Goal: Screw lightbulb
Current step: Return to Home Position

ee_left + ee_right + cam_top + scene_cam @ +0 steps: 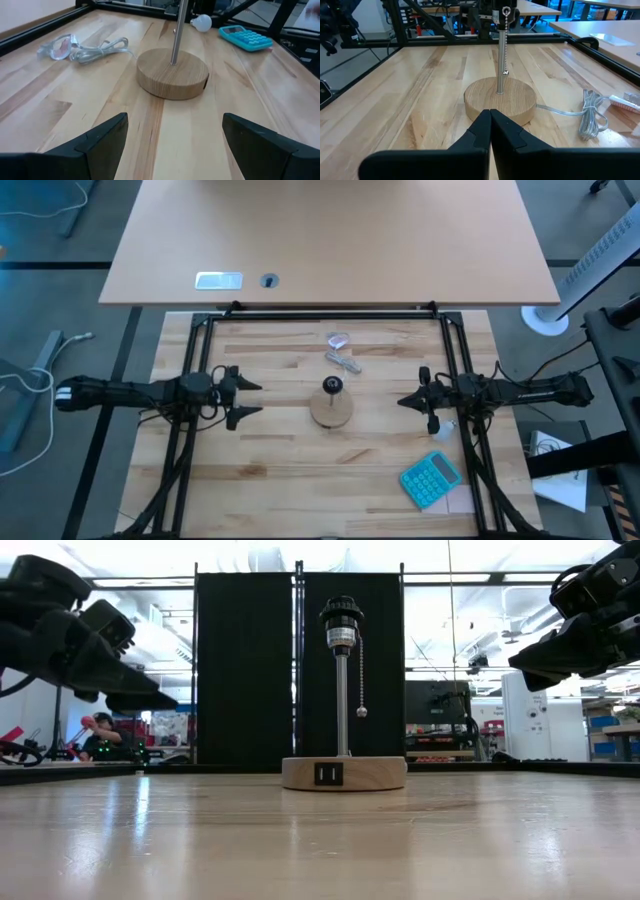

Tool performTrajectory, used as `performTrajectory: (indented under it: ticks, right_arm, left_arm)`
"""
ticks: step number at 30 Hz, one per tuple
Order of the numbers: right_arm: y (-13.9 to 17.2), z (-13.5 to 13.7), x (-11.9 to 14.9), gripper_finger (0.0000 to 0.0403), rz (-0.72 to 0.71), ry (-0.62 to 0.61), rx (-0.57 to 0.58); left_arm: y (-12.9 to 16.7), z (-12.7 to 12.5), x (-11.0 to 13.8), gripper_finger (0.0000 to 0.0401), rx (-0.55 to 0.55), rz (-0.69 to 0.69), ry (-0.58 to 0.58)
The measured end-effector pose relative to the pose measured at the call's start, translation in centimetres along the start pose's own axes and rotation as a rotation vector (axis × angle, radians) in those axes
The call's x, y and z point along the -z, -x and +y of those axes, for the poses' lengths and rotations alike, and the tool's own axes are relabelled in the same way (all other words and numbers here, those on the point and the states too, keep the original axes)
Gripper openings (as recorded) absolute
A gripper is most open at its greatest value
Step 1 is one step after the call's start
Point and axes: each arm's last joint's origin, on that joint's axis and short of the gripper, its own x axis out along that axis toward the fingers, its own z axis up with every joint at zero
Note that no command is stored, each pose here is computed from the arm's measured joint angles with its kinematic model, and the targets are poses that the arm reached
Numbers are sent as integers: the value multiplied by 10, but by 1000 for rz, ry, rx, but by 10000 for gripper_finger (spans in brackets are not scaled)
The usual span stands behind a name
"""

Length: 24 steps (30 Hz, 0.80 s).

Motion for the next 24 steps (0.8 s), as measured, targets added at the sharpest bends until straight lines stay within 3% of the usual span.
performTrajectory:
  ticks: [24]
  right_arm:
    - [0, 0, 0, 3, 0, 0, 0]
  left_arm:
    - [-3, 1, 4, 316, -7, 53, -1]
